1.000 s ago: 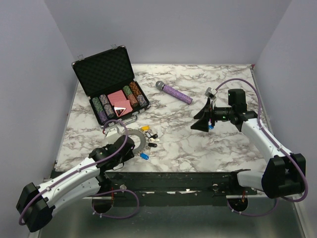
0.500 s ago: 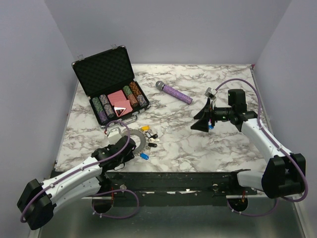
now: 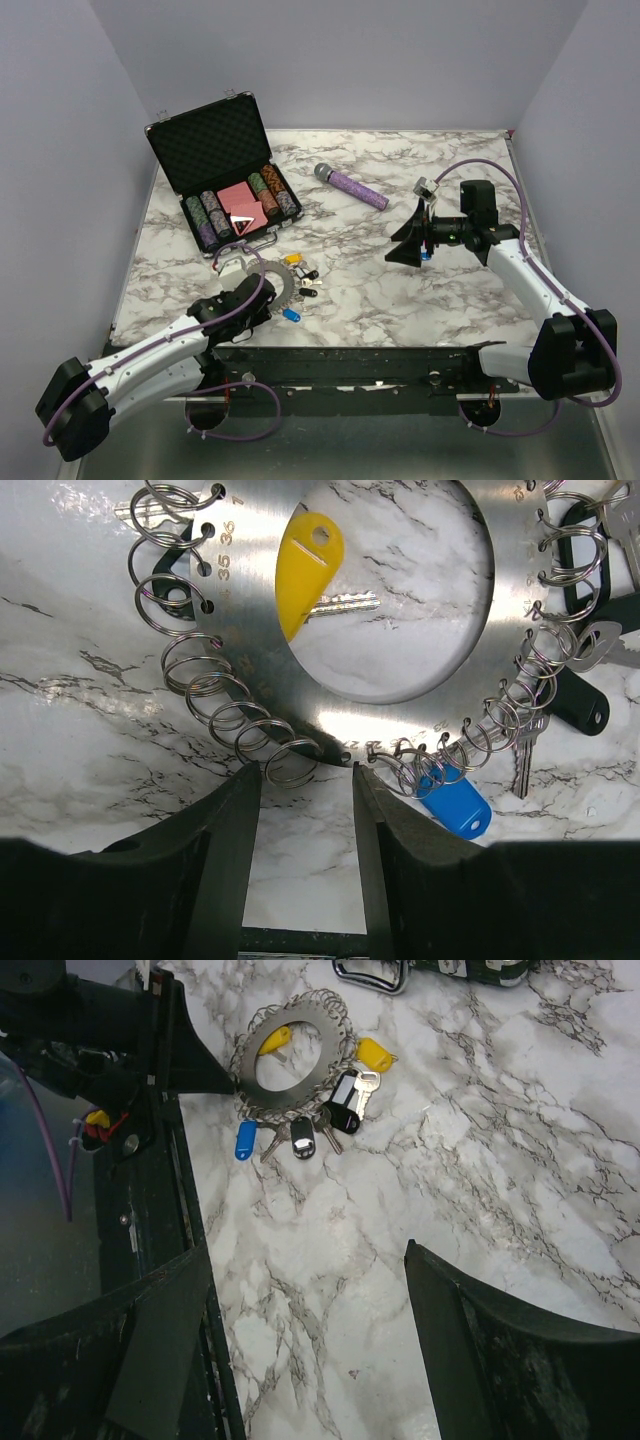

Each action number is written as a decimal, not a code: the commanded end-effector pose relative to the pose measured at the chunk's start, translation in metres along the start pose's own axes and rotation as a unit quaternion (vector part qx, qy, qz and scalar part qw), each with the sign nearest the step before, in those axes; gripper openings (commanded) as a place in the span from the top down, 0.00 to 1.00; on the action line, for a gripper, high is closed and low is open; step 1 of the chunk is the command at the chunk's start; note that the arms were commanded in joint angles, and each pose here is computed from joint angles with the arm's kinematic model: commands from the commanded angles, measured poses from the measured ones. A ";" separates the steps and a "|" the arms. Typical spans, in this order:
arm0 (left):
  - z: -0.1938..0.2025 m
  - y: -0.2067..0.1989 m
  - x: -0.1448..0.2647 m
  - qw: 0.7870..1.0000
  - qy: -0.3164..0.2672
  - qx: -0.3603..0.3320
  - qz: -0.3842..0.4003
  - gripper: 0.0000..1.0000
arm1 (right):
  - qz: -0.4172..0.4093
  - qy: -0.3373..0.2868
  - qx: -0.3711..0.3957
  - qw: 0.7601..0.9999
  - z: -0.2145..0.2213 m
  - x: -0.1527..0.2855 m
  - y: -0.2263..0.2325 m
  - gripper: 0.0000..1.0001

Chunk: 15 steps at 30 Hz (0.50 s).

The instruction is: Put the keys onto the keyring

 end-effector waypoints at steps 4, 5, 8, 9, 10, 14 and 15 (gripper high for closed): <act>-0.001 0.001 -0.002 1.000 -0.005 0.006 0.003 0.52 | -0.003 -0.003 -0.002 1.000 0.002 -0.001 -0.001 0.14; -0.001 0.001 -0.001 1.000 -0.007 0.008 0.006 0.54 | -0.002 -0.003 -0.003 1.000 0.002 -0.001 -0.001 0.14; -0.001 0.000 0.000 1.000 -0.010 0.011 0.015 0.56 | -0.003 -0.003 -0.003 1.000 0.002 -0.001 -0.001 0.14; -0.001 0.000 0.000 1.000 -0.011 0.011 0.017 0.57 | -0.003 -0.003 -0.002 1.000 0.002 -0.001 -0.001 0.14; -0.002 0.000 0.000 1.000 -0.011 0.013 0.019 0.57 | -0.003 -0.003 -0.002 1.000 0.002 -0.001 -0.001 0.14; -0.002 0.000 0.001 1.000 -0.012 0.013 0.020 0.58 | -0.002 -0.004 -0.002 1.000 0.002 0.000 -0.001 0.14; -0.002 0.000 0.001 1.000 -0.012 0.013 0.021 0.59 | -0.002 -0.004 -0.003 1.000 0.002 0.000 -0.001 0.14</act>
Point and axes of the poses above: each gripper's point midway between its finger pads, its own x axis back along the fingers, its own y axis along the line the jaws close on, z = x × y, the point moved 5 cm from there along x, back along the fingers, and after that the axes turned 3 degrees about x, right-handed, at the moved point
